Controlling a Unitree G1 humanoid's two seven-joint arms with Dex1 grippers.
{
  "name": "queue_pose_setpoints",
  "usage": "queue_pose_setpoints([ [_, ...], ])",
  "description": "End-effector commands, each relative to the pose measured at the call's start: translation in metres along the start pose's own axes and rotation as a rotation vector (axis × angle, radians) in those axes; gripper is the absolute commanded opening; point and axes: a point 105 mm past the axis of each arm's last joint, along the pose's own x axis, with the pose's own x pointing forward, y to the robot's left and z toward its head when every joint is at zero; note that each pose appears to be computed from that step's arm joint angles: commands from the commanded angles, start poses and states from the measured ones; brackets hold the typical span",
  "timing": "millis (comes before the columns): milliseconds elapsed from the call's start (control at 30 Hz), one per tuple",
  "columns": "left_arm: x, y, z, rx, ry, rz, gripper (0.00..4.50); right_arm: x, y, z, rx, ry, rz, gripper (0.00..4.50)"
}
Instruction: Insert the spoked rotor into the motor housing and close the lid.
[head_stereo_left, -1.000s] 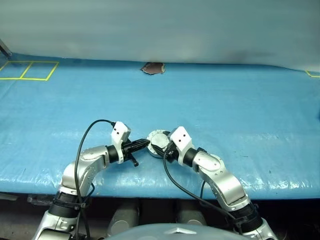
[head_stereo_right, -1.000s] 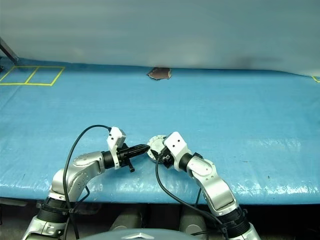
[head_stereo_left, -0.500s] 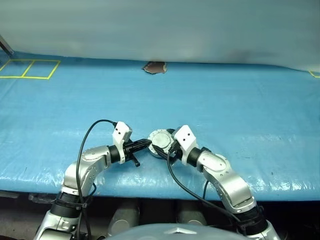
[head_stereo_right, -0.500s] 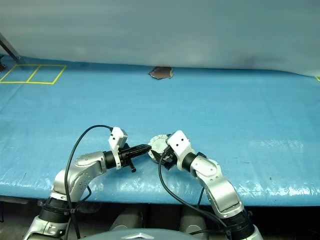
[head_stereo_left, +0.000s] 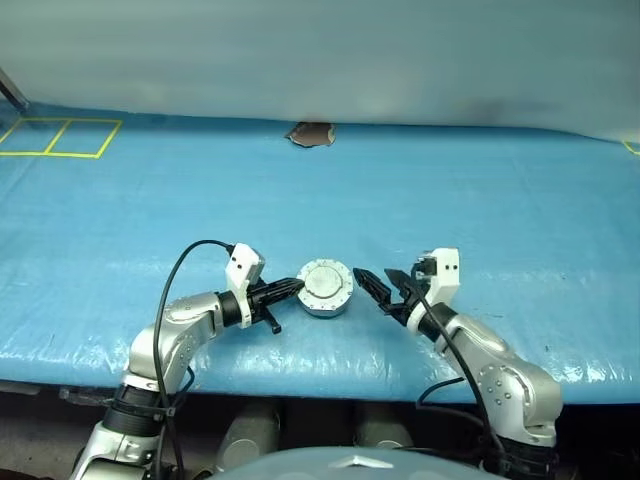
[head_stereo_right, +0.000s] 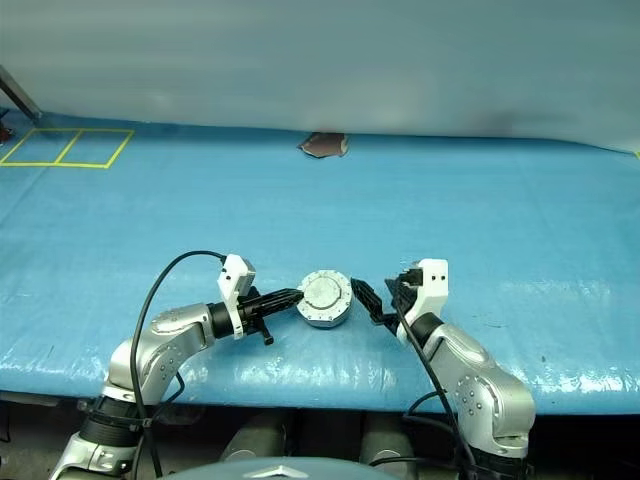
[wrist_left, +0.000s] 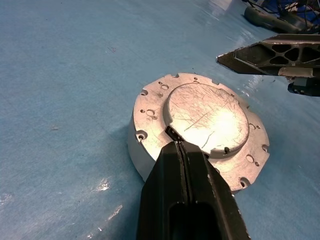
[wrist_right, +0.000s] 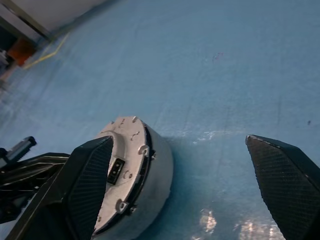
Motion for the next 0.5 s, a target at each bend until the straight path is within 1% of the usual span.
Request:
queue_pose_setpoints([
  [33, 0.003, -0.005, -0.009, -0.012, 0.030, -0.014, 0.00, 0.000, 0.010, 0.000, 0.132, -0.018, 0.071, 4.47],
  [167, 0.002, -0.004, -0.008, -0.008, 0.030, -0.010, 0.00, 0.003, 0.015, -0.009, 0.251, 0.003, 0.117, 4.47],
  [333, 0.001, -0.003, -0.007, -0.003, 0.030, -0.002, 0.00, 0.005, 0.007, -0.022, 0.368, 0.029, 0.095, 4.47],
  [500, -0.001, -0.002, -0.008, 0.000, 0.033, 0.007, 0.00, 0.003, 0.010, -0.031, 0.468, 0.051, 0.128, 4.47],
])
